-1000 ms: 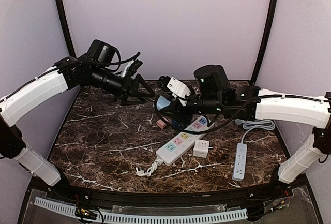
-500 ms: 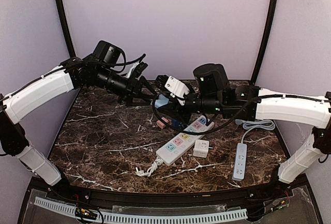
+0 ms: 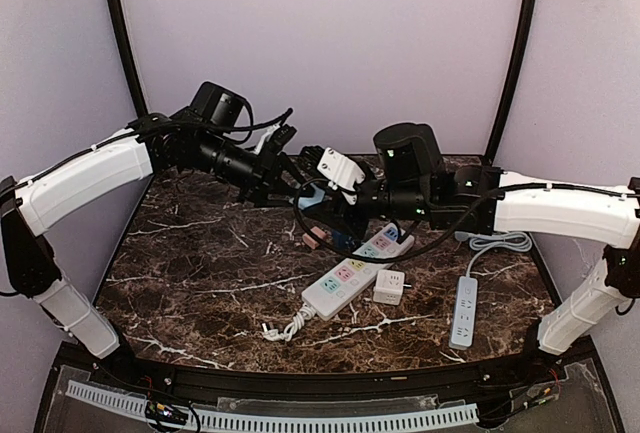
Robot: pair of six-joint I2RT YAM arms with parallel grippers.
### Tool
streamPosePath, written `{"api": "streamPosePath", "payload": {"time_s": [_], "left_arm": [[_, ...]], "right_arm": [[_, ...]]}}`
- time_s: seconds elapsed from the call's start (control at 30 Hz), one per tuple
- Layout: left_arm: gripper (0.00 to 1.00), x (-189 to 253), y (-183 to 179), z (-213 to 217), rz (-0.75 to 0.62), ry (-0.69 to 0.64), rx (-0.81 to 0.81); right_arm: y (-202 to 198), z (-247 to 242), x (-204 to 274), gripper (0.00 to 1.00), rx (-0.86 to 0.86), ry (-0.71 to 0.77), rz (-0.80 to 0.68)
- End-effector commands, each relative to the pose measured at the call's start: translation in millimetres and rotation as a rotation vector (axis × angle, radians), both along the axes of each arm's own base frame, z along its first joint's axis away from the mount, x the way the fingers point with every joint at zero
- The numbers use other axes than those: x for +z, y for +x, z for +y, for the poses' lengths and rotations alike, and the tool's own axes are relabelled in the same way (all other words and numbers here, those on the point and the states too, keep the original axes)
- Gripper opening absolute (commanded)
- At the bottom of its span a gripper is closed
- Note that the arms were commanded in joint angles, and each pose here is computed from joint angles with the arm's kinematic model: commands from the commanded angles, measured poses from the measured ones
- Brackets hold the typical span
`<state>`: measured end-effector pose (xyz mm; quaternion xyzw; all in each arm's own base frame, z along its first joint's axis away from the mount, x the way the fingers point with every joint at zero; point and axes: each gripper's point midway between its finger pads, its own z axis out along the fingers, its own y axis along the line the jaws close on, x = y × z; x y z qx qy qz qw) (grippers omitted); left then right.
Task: Insert the plug
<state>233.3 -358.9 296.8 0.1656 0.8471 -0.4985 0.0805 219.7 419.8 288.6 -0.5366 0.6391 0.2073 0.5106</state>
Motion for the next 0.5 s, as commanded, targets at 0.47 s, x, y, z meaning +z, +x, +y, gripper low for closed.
{"api": "streamPosePath", "payload": {"time_s": [0.47], "left_arm": [[0.01,15.7,-2.9,-9.8,-0.013,-0.056,-0.032]], "right_arm": [[-0.7,7.7,18.4,0.12,0.004,0.047,-0.04]]}}
